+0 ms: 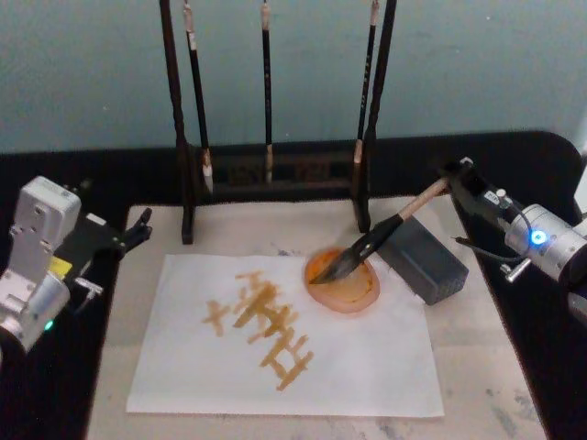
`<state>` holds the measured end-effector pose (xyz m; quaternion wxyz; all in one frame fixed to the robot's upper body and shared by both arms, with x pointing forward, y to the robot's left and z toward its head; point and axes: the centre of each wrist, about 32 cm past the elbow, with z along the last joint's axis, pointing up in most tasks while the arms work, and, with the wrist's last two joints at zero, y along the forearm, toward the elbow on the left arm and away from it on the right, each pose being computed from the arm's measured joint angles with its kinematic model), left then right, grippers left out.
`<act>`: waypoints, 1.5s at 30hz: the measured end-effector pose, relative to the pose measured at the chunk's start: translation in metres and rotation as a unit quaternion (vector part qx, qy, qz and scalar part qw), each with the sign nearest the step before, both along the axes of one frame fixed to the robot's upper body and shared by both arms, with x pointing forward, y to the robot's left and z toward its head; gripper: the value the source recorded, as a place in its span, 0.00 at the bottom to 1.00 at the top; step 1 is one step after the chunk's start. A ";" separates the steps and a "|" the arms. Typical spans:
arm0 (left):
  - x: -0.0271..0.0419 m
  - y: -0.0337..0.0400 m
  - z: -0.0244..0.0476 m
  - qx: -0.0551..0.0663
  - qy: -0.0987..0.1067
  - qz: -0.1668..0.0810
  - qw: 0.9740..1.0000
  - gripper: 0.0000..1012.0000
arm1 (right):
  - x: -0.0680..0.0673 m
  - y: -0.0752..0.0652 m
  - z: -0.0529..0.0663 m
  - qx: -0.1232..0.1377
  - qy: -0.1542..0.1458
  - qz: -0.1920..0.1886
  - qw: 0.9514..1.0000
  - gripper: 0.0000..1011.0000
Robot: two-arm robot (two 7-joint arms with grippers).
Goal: Pick up the brush from the inkstone, write on the paper, then place the brush back to its original position.
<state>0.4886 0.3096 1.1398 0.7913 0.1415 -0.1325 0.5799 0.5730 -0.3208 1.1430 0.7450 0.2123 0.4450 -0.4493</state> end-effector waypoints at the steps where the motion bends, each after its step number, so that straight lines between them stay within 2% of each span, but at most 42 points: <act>1: 0.0000 0.0000 0.0000 0.000 0.000 0.000 1.000 1.00 | -0.001 0.000 0.002 0.004 0.000 0.002 1.000 0.15; 5: 0.0000 0.0000 0.0000 0.000 0.000 0.000 1.000 1.00 | -0.003 0.001 0.007 0.004 -0.003 0.007 1.000 0.15; 14: 0.0000 0.0000 0.0000 0.000 0.000 0.000 1.000 1.00 | -0.011 0.011 0.040 -0.030 -0.058 0.034 0.997 0.15; 20: 0.0000 0.0000 0.0000 0.000 0.000 0.000 1.000 1.00 | -0.021 0.029 0.069 -0.051 -0.109 0.057 0.991 0.15; 23: 0.0000 0.0000 0.0000 0.000 0.000 0.000 1.000 1.00 | -0.024 0.036 0.075 -0.060 -0.124 0.072 0.988 0.15; 24: 0.0000 0.0000 0.0000 0.000 0.000 0.000 1.000 1.00 | -0.026 0.040 0.079 -0.067 -0.135 0.083 0.985 0.15; 25: 0.0000 0.0000 0.0000 0.000 0.000 0.000 1.000 1.00 | -0.026 0.040 0.079 -0.067 -0.135 0.083 0.985 0.15; 26: 0.0000 0.0000 0.0000 0.000 0.000 0.000 1.000 1.00 | -0.029 0.047 0.082 -0.080 -0.147 0.096 0.981 0.15; 27: 0.0000 0.0000 0.0000 0.000 0.000 0.000 1.000 1.00 | -0.029 0.049 0.084 -0.085 -0.151 0.101 0.980 0.15; 28: 0.0000 0.0000 0.0000 0.000 0.000 0.000 1.000 1.00 | -0.032 0.056 0.087 -0.103 -0.163 0.109 0.975 0.15; 30: 0.0000 0.0000 0.0000 0.000 0.000 0.000 1.000 1.00 | -0.035 0.063 0.089 -0.122 -0.177 0.119 0.969 0.15; 31: 0.0000 0.0000 0.0000 0.000 0.000 0.000 1.000 1.00 | -0.038 0.070 0.091 -0.144 -0.193 0.127 0.962 0.15; 33: 0.0000 0.0000 0.0000 0.000 0.000 0.000 1.000 1.00 | -0.041 0.076 0.092 -0.164 -0.209 0.134 0.955 0.15; 34: 0.0000 0.0000 0.0000 0.000 0.000 0.000 1.000 1.00 | -0.044 0.083 0.093 -0.185 -0.225 0.141 0.946 0.15; 38: 0.0000 0.0000 0.0000 0.000 0.000 0.000 1.000 1.00 | -0.052 0.096 0.095 -0.227 -0.257 0.151 0.927 0.15; 39: 0.0000 0.0000 0.0000 0.000 0.000 0.000 1.000 1.00 | -0.056 0.103 0.097 -0.244 -0.272 0.154 0.918 0.15; 40: 0.0000 0.0000 0.0000 0.000 0.000 0.000 1.000 1.00 | -0.058 0.105 0.097 -0.251 -0.279 0.155 0.914 0.15; 41: 0.0000 0.0000 0.0000 0.000 0.000 0.000 1.000 1.00 | -0.063 0.111 0.098 -0.266 -0.293 0.156 0.905 0.15; 44: 0.0000 0.0000 0.0000 0.000 0.000 0.000 1.000 1.00 | -0.067 0.116 0.099 -0.279 -0.307 0.158 0.896 0.15; 45: 0.0000 0.0000 0.0000 0.000 0.000 0.000 1.000 1.00 | -0.070 0.119 0.099 -0.285 -0.315 0.160 0.891 0.15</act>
